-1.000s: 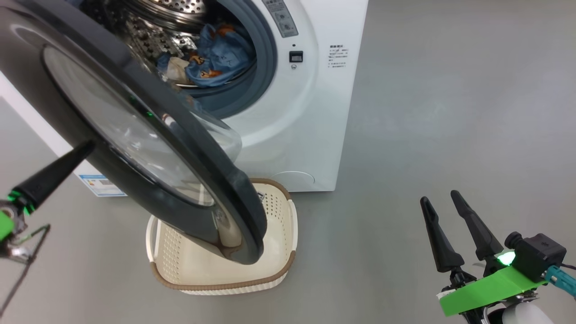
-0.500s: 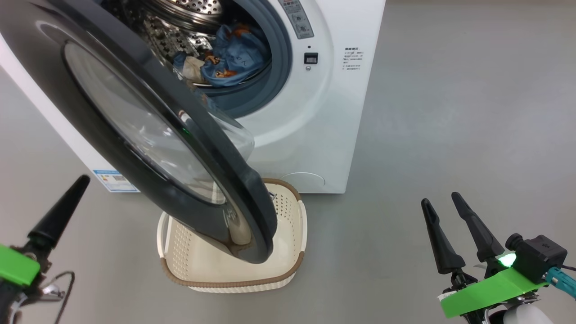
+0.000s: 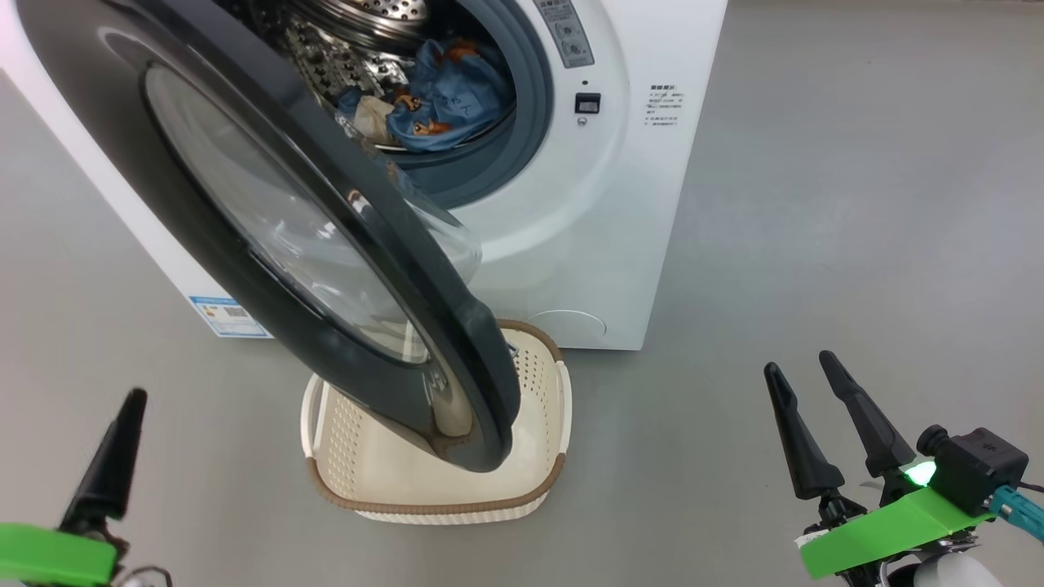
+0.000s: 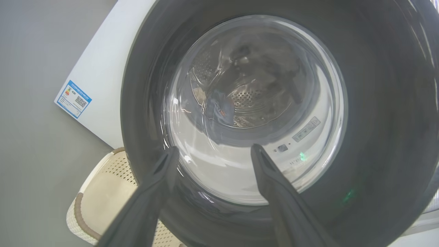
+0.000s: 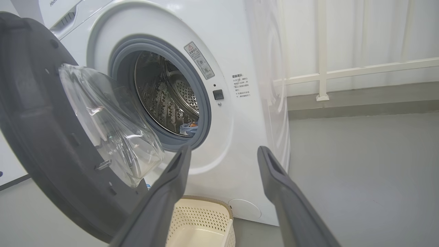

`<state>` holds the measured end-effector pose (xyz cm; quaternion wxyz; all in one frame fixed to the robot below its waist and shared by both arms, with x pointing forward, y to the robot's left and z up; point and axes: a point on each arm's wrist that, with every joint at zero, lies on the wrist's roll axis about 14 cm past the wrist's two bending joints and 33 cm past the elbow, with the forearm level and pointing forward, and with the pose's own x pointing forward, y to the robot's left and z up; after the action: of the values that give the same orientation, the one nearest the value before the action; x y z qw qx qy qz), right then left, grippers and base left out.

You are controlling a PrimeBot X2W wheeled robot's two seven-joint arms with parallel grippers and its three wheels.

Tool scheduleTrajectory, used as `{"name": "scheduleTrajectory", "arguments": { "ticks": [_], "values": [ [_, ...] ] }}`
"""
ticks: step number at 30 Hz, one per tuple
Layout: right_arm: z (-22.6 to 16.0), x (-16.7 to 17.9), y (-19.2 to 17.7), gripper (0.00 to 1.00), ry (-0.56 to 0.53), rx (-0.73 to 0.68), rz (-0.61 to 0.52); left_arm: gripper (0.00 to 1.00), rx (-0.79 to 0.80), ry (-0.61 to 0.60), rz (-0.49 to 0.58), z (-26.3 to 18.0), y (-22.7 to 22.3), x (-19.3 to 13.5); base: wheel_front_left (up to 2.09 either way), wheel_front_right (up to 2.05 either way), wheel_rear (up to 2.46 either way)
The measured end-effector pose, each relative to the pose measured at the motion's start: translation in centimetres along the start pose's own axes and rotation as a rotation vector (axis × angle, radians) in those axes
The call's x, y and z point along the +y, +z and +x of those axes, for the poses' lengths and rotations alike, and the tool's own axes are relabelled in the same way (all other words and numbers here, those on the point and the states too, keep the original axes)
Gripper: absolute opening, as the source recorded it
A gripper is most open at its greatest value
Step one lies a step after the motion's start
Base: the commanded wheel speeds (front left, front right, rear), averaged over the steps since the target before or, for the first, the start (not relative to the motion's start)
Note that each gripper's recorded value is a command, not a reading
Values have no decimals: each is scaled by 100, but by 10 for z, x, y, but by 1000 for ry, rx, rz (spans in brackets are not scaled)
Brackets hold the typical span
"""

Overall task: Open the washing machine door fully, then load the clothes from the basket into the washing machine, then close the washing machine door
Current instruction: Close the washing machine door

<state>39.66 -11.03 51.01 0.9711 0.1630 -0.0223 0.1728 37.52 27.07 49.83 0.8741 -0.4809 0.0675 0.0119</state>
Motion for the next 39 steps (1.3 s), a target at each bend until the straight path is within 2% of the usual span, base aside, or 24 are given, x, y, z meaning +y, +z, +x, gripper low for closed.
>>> {"name": "scheduleTrajectory", "arguments": {
  "ticks": [8, 17, 22, 30, 33, 39],
  "values": [
    [2, 4, 0, 100, 15, 1, 0, 100, -97, 53, 124, -14, -4, 18, 0, 0, 0],
    [4, 12, 1, 100, 37, -1, -1, 100, -92, 74, 378, -28, -17, 34, 0, 0, 0],
    [7, 14, -1, 100, 46, 4, 2, 100, -151, 80, 532, -29, -3, 32, 0, 0, 0],
    [8, 15, -4, 100, 50, 10, 4, 100, -162, 95, 784, -36, -10, 30, 0, 0, 0],
    [7, 15, -4, 100, 50, 11, 4, 100, -165, 113, 826, -40, -14, 31, 0, 0, 0],
    [8, 16, -5, 100, 53, 13, 4, 100, -144, 147, 839, -48, -28, 39, 0, 0, 0]
  ]
}}
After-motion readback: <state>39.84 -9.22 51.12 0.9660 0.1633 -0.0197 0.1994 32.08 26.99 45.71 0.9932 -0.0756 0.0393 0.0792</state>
